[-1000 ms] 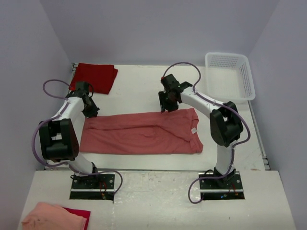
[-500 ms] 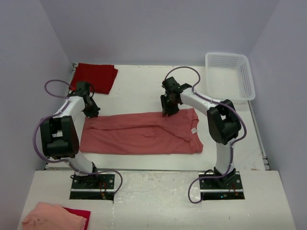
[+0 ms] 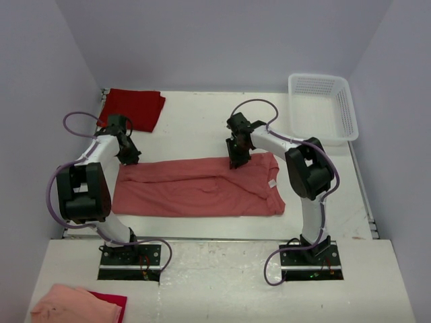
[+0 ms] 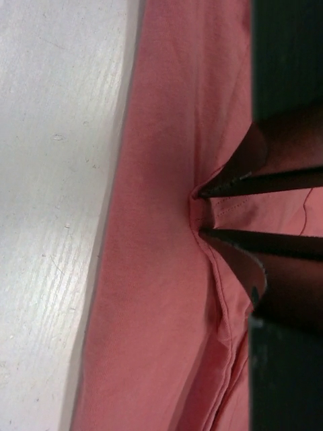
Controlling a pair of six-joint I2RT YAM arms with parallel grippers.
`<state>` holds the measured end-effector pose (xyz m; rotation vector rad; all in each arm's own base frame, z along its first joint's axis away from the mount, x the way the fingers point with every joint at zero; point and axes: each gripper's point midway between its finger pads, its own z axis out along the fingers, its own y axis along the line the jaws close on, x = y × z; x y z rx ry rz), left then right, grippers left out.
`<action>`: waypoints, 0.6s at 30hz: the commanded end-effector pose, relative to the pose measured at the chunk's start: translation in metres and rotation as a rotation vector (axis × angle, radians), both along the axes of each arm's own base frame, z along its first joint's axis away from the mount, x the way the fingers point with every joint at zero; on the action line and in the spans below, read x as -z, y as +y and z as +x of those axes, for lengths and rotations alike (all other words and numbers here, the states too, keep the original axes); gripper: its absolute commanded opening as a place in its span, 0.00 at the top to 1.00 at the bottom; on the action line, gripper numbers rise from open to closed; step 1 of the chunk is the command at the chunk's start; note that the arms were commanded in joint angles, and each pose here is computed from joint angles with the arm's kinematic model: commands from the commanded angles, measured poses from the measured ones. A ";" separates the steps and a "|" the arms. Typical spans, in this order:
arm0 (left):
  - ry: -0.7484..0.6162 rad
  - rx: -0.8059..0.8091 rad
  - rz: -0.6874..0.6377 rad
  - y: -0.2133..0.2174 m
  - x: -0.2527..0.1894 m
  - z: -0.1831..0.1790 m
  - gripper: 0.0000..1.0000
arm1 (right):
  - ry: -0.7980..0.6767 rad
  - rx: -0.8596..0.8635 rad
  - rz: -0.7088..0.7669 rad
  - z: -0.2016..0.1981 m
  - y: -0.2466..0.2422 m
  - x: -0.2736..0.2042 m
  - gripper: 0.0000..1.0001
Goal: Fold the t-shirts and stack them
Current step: Fold the other side of the tshirt into a rectangle
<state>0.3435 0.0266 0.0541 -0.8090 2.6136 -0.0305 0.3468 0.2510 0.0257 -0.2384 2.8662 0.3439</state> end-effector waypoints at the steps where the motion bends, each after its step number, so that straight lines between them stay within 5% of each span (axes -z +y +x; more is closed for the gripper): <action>1: -0.062 0.037 0.010 -0.001 -0.013 0.012 1.00 | -0.016 -0.011 0.032 0.008 0.006 -0.003 0.76; 6: -0.058 0.034 0.012 -0.001 -0.010 0.010 1.00 | -0.030 -0.006 0.024 0.009 0.004 -0.007 0.99; 18: -0.062 0.034 0.006 -0.003 -0.009 0.003 1.00 | -0.110 -0.020 0.060 -0.008 0.001 -0.052 1.00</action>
